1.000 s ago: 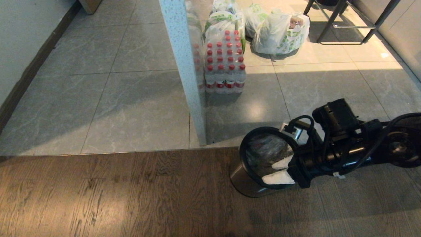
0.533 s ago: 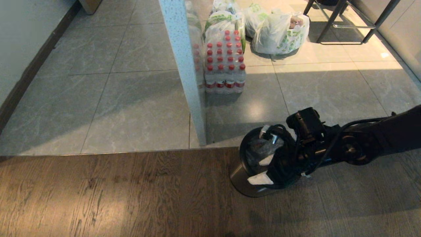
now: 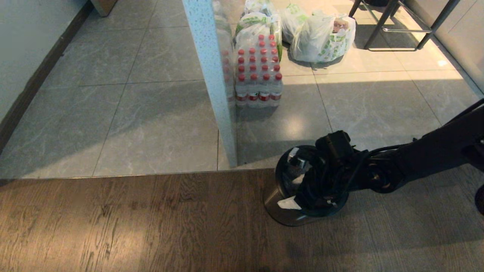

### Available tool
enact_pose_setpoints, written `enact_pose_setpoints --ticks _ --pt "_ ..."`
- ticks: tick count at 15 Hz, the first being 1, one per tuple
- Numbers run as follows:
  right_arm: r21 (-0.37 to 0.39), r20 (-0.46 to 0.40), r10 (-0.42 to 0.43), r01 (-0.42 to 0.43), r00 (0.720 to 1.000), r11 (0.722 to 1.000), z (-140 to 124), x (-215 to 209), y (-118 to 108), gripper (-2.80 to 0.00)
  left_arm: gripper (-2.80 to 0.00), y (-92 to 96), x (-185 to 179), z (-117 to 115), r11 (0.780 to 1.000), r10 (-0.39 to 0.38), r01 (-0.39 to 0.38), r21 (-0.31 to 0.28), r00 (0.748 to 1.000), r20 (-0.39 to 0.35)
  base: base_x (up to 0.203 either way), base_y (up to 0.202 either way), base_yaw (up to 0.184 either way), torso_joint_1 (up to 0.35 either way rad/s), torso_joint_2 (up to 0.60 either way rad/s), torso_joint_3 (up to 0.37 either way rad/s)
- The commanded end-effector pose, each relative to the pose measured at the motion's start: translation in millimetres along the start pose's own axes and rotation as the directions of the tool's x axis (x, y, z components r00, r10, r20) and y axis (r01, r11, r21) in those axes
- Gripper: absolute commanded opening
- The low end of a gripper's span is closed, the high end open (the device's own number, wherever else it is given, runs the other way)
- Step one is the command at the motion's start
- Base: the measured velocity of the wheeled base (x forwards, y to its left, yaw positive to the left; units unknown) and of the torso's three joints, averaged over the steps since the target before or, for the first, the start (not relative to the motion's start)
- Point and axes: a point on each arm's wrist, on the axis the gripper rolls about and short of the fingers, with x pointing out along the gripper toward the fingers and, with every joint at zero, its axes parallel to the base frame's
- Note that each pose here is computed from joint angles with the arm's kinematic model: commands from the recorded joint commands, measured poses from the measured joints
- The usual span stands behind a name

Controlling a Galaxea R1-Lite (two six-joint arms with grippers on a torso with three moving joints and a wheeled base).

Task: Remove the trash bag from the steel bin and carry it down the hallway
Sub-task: Place the outer trash can on the ground

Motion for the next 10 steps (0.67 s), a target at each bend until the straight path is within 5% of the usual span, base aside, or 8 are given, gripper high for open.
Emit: enact_pose_setpoints --ticks 1,8,9,10 --pt "0.003 -0.017 0.013 -0.013 1.000 1.000 -4.3 6.9 0.7 0.00 -2.80 0.0 0.1 -0.4 1.000 0.001 -0.001 0.000 1.000 -0.001 0.000 0.000 0.000 0.000 0.00 0.000" --pt "0.008 -0.044 0.033 -0.033 0.998 0.999 -13.5 26.3 -0.2 0.00 -2.80 0.0 0.1 -0.4 1.000 0.001 -0.001 0.000 1.000 -0.002 0.000 0.000 0.000 0.000 0.00 0.000" --pt "0.007 -0.042 0.031 -0.031 0.999 0.999 -13.7 27.1 -0.6 -2.80 -2.80 0.0 0.1 -0.4 1.000 0.001 -0.001 0.000 1.000 -0.002 0.000 0.000 0.000 0.000 0.00 0.000" --pt "-0.001 -0.036 0.029 -0.029 0.999 1.000 -13.4 29.0 -0.2 -2.80 -2.80 0.0 0.1 -0.4 1.000 0.001 -0.001 0.000 1.000 -0.001 0.000 0.000 0.000 0.000 0.00 0.000"
